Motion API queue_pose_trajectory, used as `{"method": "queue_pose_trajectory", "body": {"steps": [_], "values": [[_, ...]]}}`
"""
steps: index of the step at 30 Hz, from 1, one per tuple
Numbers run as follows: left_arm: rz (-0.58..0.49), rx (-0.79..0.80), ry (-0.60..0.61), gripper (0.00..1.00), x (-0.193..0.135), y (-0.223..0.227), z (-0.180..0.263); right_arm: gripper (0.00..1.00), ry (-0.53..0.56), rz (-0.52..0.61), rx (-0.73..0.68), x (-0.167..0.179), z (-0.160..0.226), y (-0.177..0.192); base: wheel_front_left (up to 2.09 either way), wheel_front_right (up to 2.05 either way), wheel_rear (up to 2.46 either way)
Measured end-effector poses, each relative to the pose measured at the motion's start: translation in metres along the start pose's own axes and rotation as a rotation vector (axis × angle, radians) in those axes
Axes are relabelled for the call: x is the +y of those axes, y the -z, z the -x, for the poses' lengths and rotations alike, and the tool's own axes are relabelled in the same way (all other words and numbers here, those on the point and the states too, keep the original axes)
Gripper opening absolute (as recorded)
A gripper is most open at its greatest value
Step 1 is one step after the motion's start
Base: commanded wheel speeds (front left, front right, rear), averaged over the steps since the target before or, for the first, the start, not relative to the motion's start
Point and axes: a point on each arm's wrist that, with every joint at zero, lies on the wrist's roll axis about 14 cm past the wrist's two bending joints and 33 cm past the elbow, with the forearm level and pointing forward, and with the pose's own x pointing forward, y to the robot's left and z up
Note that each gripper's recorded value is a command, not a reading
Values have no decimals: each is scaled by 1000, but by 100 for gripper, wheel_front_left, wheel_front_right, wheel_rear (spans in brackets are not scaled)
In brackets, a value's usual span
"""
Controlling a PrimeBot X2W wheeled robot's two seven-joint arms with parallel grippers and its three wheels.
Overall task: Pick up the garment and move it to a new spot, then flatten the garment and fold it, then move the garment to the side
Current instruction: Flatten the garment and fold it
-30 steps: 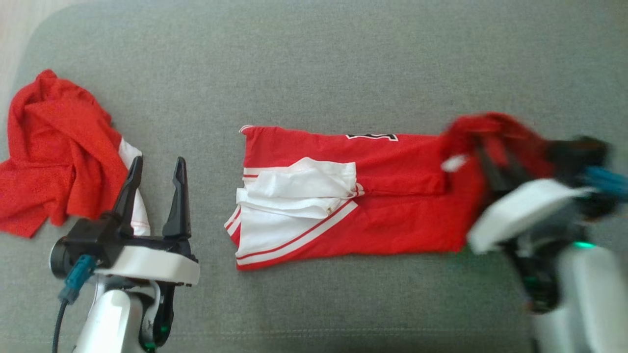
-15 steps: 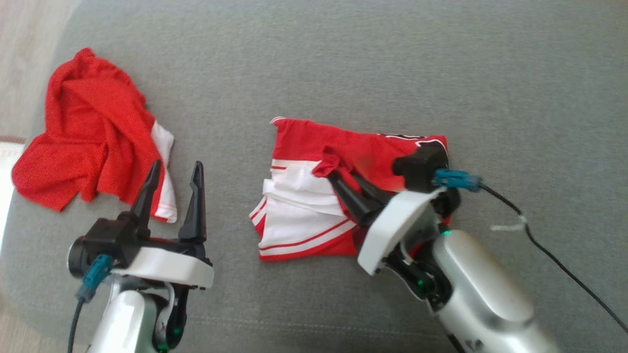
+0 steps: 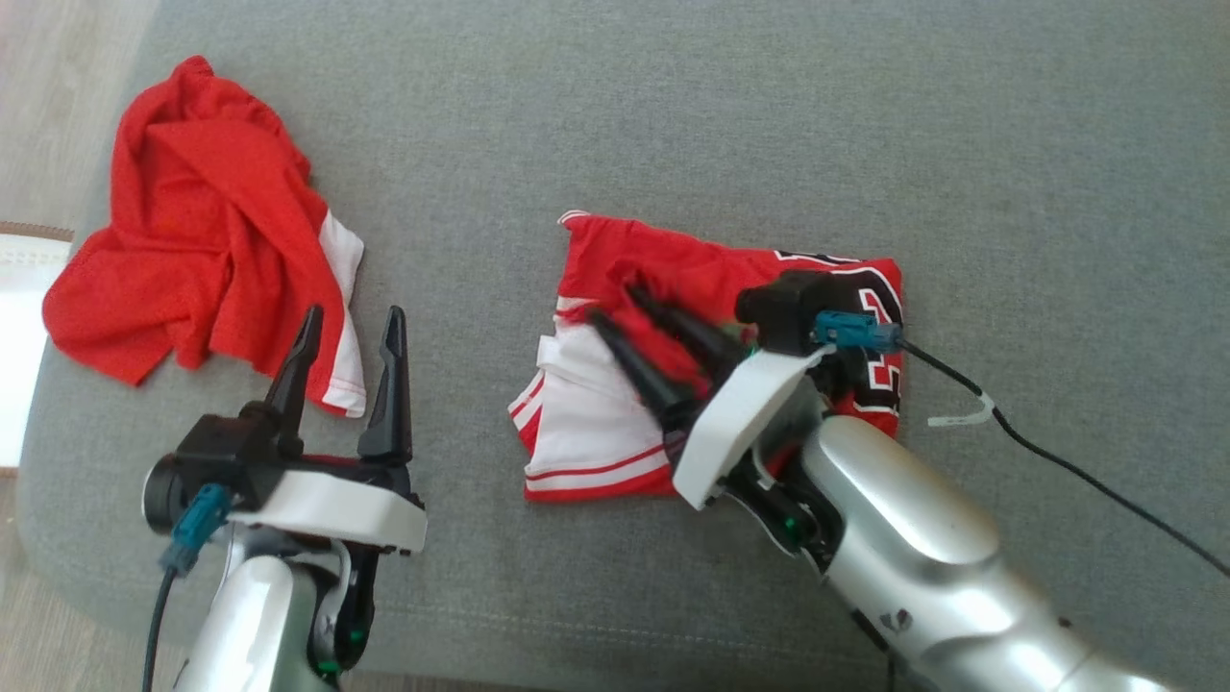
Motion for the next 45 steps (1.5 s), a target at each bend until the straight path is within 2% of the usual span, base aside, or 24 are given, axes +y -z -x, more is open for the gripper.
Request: {"method": "queue_pose_trajectory", "body": {"steps": [4, 9, 13, 16, 19, 22, 23, 24, 29, 35, 45], "values": [[2, -1, 9, 100, -3, 0, -2, 100, -47, 48, -84, 14, -2, -23, 0, 0, 0], [5, -5, 27, 100, -9, 0, -6, 100, -110, 107, -241, 34, 2, -68, 0, 0, 0], [8, -9, 40, 100, -13, -1, -9, 100, -97, 143, -346, 33, 11, -98, 0, 0, 0], [9, -14, 53, 100, -17, -3, -11, 100, -17, 201, -445, 13, 26, -130, 0, 0, 0], [10, -22, 65, 100, -21, -5, -13, 100, 121, 260, -520, -20, 51, -154, 0, 0, 0], [9, -26, 70, 100, -22, -6, -13, 100, 288, 274, -509, -60, 86, -146, 0, 0, 0], [6, -31, 68, 100, -22, -7, -13, 100, 410, 270, -471, -88, 115, -129, 0, 0, 0], [4, -36, 71, 100, -22, -9, -14, 100, 465, 264, -455, -99, 129, -121, 0, 0, 0], [-6, -58, 89, 100, -25, -17, -14, 100, 657, 237, -406, -127, 188, -91, 0, 0, 0], [-12, -49, 91, 100, -26, -15, -3, 100, 724, 198, -377, -122, 215, -68, 0, 0, 0], [-20, -65, 84, 100, -24, -21, -4, 100, 723, 179, -374, -120, 212, -65, 0, 0, 0]]}}
